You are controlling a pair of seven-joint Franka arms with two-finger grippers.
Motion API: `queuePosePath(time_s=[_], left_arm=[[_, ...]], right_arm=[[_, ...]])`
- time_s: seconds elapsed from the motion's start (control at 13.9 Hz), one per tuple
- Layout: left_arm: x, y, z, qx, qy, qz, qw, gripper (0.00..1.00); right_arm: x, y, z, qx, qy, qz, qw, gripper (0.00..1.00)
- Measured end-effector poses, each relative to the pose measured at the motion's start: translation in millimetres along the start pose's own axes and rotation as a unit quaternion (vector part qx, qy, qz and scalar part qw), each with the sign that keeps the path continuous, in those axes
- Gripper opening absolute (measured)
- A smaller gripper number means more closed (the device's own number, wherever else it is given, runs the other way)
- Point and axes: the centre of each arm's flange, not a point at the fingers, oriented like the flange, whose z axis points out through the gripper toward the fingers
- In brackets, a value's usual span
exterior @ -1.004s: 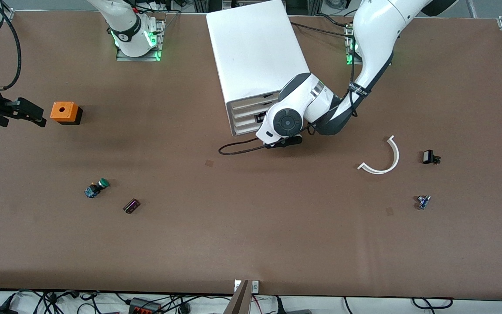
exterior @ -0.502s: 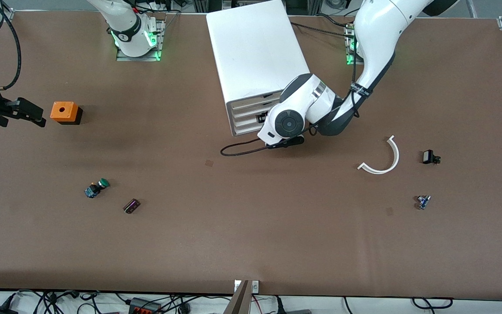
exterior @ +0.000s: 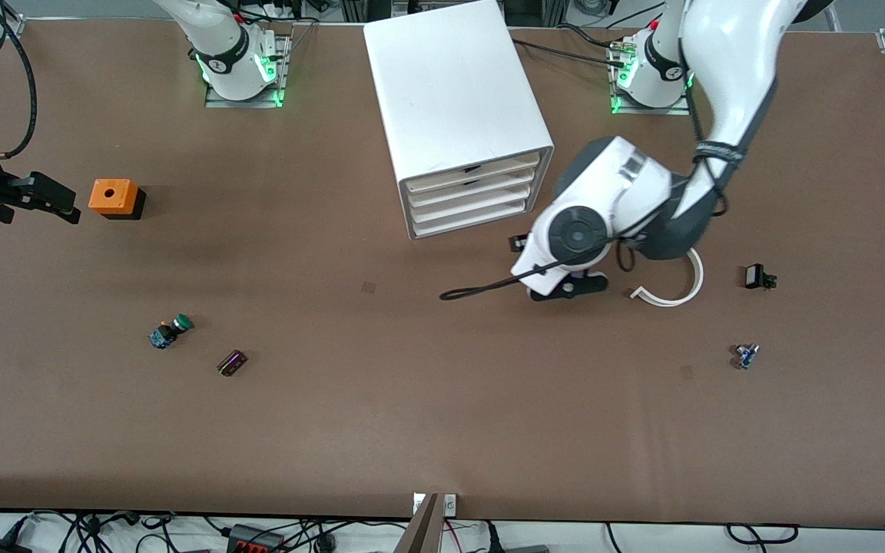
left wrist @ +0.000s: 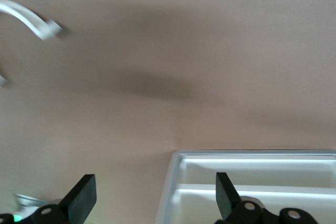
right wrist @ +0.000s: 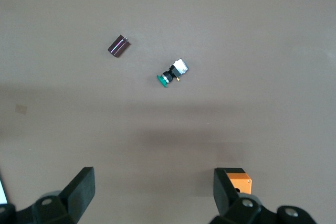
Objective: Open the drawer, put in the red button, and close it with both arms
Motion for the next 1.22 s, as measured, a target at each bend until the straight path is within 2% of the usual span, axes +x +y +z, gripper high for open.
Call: queuePosePath(time_s=[0.22,0.43,0.57,0.79,0.93,1.22], left_arm=[[31,-71,-37,-0.017,0.013,0.051,0.998,1.00],[42,-128,-69,-0.033,0.037,0.088,0.995,1.00],[34,-158,-93,-0.031,0.049,0.113,0.992,1.00],[13,-206,-124,-0.021,0.048,0.154,0.987,1.00],[-2,-231,-147,-0.017,0.066,0.175,0.982,1.00],[-35,-289,-176,-0.041,0.103,0.186,0.976,1.00]], right_arm=[[-3,-1,1,0.000,-0.011,-0.001,1.000,1.00],[-4,-1,2,0.001,-0.015,-0.001,1.000,1.00],[-4,0,1,0.001,-0.014,0.000,1.000,1.00],[-7,0,-4,0.000,-0.011,0.001,1.000,1.00],[-11,0,-8,0.001,-0.014,0.001,1.000,1.00],[-24,-1,-20,0.002,-0.030,0.001,1.000,1.00]])
